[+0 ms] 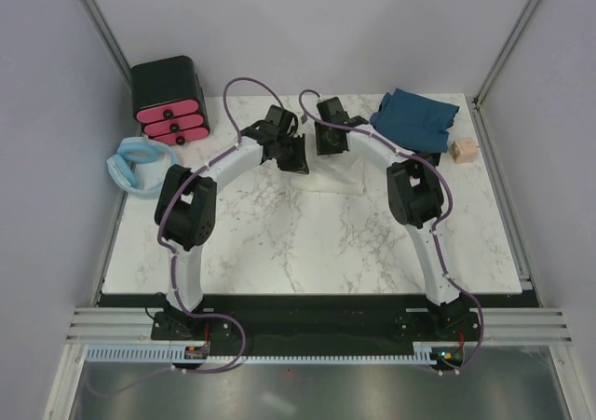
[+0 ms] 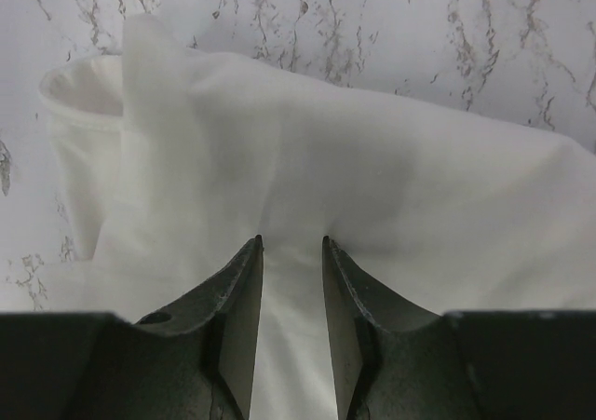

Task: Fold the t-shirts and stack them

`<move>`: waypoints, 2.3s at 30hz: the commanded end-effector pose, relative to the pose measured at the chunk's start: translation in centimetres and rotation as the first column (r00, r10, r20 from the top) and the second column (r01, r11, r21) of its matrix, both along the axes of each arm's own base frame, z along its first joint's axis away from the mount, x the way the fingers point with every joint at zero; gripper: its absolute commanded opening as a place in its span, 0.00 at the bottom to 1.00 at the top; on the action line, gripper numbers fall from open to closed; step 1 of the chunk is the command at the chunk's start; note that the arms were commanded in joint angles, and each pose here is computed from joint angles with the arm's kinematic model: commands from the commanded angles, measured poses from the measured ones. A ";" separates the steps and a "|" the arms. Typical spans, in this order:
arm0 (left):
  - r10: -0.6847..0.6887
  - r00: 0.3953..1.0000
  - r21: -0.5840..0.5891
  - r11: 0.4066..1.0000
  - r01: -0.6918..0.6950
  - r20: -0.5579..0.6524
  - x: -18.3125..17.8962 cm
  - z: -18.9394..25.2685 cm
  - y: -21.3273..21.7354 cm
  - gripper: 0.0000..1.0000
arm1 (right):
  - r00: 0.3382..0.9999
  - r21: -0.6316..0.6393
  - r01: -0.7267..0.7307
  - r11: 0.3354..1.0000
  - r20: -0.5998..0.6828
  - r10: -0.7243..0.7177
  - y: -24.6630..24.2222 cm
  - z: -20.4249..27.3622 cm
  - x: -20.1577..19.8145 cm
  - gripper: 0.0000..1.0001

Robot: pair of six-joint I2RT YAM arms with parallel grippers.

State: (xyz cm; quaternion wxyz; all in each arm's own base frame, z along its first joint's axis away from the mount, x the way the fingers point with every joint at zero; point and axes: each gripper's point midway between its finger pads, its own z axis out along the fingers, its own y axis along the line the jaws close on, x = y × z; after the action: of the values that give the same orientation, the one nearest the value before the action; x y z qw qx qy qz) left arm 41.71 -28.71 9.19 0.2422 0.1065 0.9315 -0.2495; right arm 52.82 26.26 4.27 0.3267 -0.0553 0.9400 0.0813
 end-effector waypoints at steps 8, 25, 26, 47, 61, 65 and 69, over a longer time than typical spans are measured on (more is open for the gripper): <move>0.054 0.994 0.065 0.997 -0.049 -0.093 -0.7 -6.9 1.5 0.03 | 0.999 -0.014 -0.002 1.000 -0.039 0.001 0.3 -3.3 -0.4 0.40; 0.049 0.922 0.109 0.994 -0.007 -0.384 -6.1 -11.2 2.3 0.02 | 0.990 -0.122 0.090 0.988 -0.095 -0.102 -2.7 -6.1 -0.7 0.39; 0.050 0.917 0.114 0.994 -0.005 -0.395 -6.5 -11.3 2.5 0.02 | 0.989 -0.123 0.098 0.988 -0.098 -0.110 -2.9 -6.1 -0.7 0.39; 0.051 0.930 0.140 0.990 0.001 -0.364 -8.7 -7.6 4.6 0.11 | 0.995 -0.024 0.087 0.996 -0.054 -0.088 -3.4 -0.2 -0.6 0.43; 0.140 0.986 0.053 0.989 -0.136 -0.087 -2.9 3.4 5.1 0.19 | 0.992 0.003 -0.015 1.000 -0.122 0.015 -2.2 1.1 -5.3 0.42; 0.177 0.981 0.055 0.983 -0.173 -0.084 -2.9 3.9 6.0 0.19 | 0.980 -0.015 -0.057 0.998 -0.192 0.053 -1.7 -1.1 -8.0 0.41; 0.195 0.979 0.059 0.980 -0.192 -0.061 -2.7 4.6 6.6 0.19 | 0.960 -0.030 -0.091 0.995 -0.267 0.080 -1.2 -3.2 -11.4 0.41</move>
State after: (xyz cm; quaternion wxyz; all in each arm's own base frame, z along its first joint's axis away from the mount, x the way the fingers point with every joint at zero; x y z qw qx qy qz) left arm 38.63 -22.91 11.09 0.1995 0.0307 0.9573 -0.2068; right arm 45.03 24.20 2.94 0.2397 -0.0656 0.9654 0.0788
